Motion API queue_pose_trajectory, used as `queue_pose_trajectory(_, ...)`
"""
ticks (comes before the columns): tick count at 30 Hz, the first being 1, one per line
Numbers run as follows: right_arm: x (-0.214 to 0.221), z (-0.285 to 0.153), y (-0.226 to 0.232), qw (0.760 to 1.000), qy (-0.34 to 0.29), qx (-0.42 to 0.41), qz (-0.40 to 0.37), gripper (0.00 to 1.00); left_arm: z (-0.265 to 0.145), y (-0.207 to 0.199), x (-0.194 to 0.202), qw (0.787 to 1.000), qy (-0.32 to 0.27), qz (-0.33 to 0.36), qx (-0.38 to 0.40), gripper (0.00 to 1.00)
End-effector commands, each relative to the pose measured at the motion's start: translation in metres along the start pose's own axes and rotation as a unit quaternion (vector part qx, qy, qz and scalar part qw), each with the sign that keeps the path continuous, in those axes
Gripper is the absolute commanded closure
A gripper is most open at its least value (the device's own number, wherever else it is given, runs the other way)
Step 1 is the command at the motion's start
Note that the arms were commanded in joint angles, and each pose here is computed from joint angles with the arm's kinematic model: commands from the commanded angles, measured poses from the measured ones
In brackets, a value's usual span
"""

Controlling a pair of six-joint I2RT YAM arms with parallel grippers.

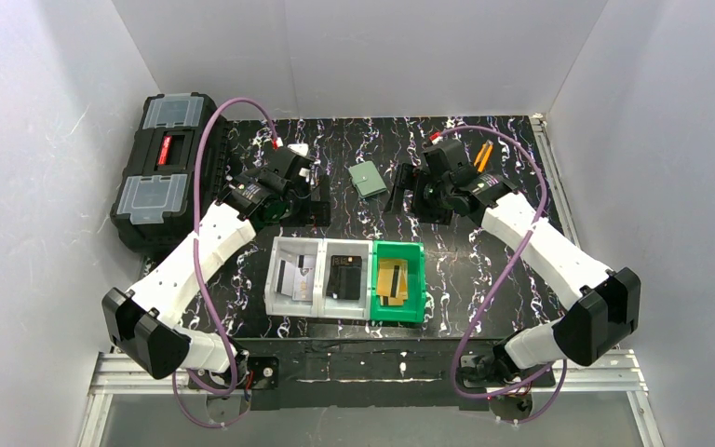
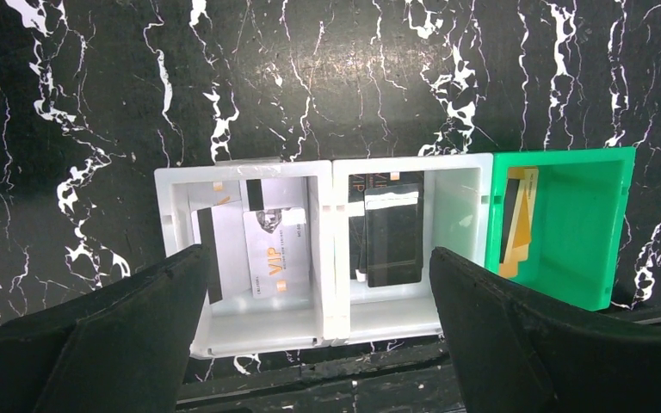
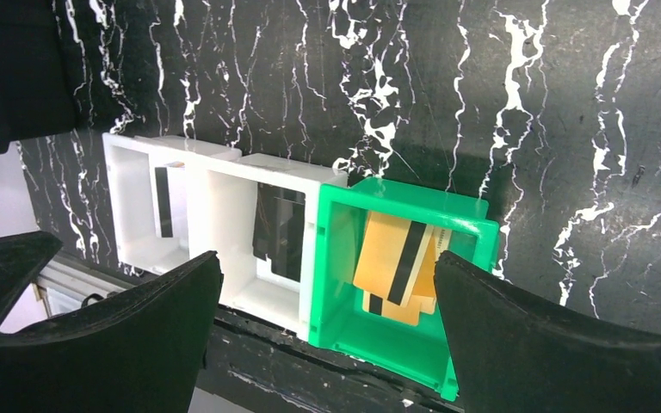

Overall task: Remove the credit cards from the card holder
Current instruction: Move the storage box to the corner of the board.

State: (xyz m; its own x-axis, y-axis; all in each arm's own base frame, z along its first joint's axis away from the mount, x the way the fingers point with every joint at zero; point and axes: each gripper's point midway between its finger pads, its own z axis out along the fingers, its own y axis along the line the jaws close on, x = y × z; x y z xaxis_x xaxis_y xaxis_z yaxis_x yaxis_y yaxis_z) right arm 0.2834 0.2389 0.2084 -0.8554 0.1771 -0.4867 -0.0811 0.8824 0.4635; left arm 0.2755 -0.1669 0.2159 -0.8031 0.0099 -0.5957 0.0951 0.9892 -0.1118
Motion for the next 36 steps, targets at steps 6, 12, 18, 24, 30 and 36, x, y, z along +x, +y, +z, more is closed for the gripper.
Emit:
queue_pose_trajectory(6,0.013,-0.011,-0.042,0.997,-0.006,0.059,0.045,0.0,-0.009,0.002,0.007,1.0,0.012,-0.016,0.014,0.0)
queue_pose_trajectory(12,0.042,-0.006,-0.067,0.995,0.02,0.065,0.079,0.0,-0.005,0.001,0.011,0.999,0.027,-0.022,0.016,0.0)
queue_pose_trajectory(18,0.067,0.009,-0.049,0.993,0.061,-0.015,0.096,0.0,-0.004,0.001,0.013,0.999,0.037,-0.024,0.016,0.01)
queue_pose_trajectory(24,0.083,0.034,-0.042,0.99,0.095,-0.031,0.102,0.0,-0.006,0.012,0.015,0.999,0.046,-0.026,-0.007,0.0)
queue_pose_trajectory(30,0.077,0.055,-0.025,0.991,0.112,-0.028,0.072,0.0,-0.009,0.022,0.016,0.997,0.056,-0.04,-0.025,0.0)
queue_pose_trajectory(36,0.096,0.069,0.017,0.986,0.157,-0.039,0.038,0.0,-0.016,0.029,0.011,0.997,0.05,-0.054,-0.029,0.0)
